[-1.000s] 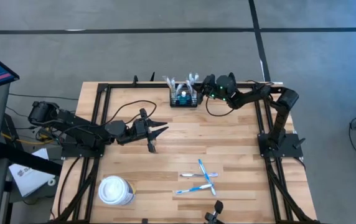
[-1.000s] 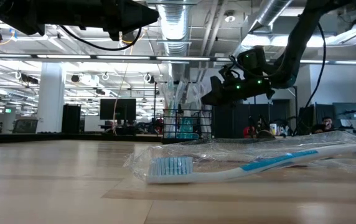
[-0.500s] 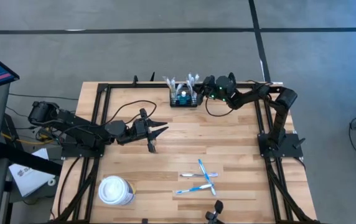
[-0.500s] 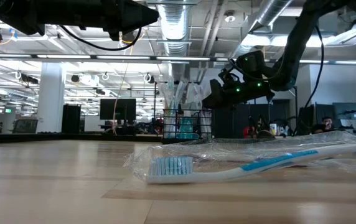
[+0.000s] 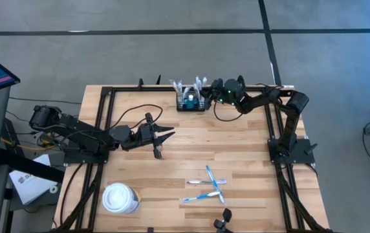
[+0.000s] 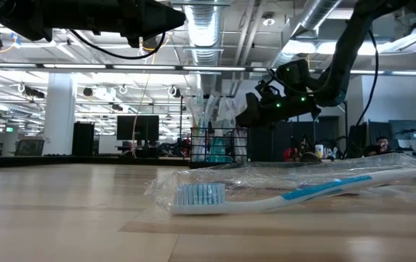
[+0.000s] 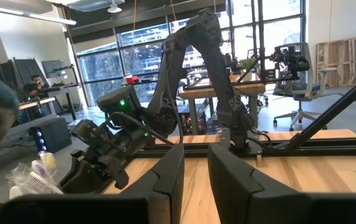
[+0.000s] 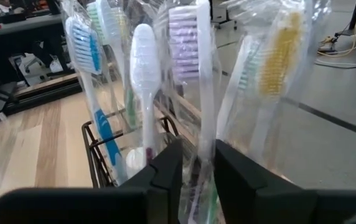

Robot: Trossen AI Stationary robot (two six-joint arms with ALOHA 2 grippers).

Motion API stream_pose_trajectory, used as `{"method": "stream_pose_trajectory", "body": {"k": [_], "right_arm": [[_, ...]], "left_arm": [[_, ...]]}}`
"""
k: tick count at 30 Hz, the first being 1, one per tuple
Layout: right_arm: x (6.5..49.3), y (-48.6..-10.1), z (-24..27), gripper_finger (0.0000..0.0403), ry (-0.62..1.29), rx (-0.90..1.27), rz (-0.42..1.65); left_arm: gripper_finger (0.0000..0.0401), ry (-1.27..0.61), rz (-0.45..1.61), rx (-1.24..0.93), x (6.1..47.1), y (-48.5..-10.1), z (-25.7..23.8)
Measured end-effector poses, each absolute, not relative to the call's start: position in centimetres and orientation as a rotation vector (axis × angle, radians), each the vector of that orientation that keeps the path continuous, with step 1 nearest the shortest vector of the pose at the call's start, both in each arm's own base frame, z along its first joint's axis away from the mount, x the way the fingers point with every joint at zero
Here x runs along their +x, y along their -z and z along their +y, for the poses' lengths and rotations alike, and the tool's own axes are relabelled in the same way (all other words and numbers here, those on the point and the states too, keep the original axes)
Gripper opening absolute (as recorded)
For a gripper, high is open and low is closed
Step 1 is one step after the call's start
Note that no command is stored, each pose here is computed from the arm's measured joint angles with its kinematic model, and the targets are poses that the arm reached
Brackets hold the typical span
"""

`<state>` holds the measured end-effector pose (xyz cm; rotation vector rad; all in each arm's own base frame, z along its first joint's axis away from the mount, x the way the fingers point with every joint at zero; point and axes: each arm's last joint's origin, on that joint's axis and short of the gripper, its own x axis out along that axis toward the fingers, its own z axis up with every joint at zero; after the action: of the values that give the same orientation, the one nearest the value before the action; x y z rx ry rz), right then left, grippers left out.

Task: Pick & Place toothbrushing station
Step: Put the purple toothbrush into the mesh organizer, then put the blue toothbrush into the mesh organizer

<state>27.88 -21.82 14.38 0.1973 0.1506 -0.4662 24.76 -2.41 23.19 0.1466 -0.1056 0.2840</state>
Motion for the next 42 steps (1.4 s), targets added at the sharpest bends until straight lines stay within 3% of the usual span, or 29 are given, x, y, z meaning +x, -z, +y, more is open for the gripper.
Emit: {"method": "stream_pose_trajectory", "body": {"k": [21, 42], "right_arm": [[26.8, -17.3, -21.5, 0.0128, 0.473, 0.188, 0.176], [25.3, -19.8, -18.9, 0.0135, 0.422, 0.190, 0.375]], "left_arm": [[0.0067, -0.284, -0.106, 0.146, 24.8, -23.2, -2.4], [0.0067, -0.284, -0.106, 0.146, 24.8, -23.2, -2.4]]}}
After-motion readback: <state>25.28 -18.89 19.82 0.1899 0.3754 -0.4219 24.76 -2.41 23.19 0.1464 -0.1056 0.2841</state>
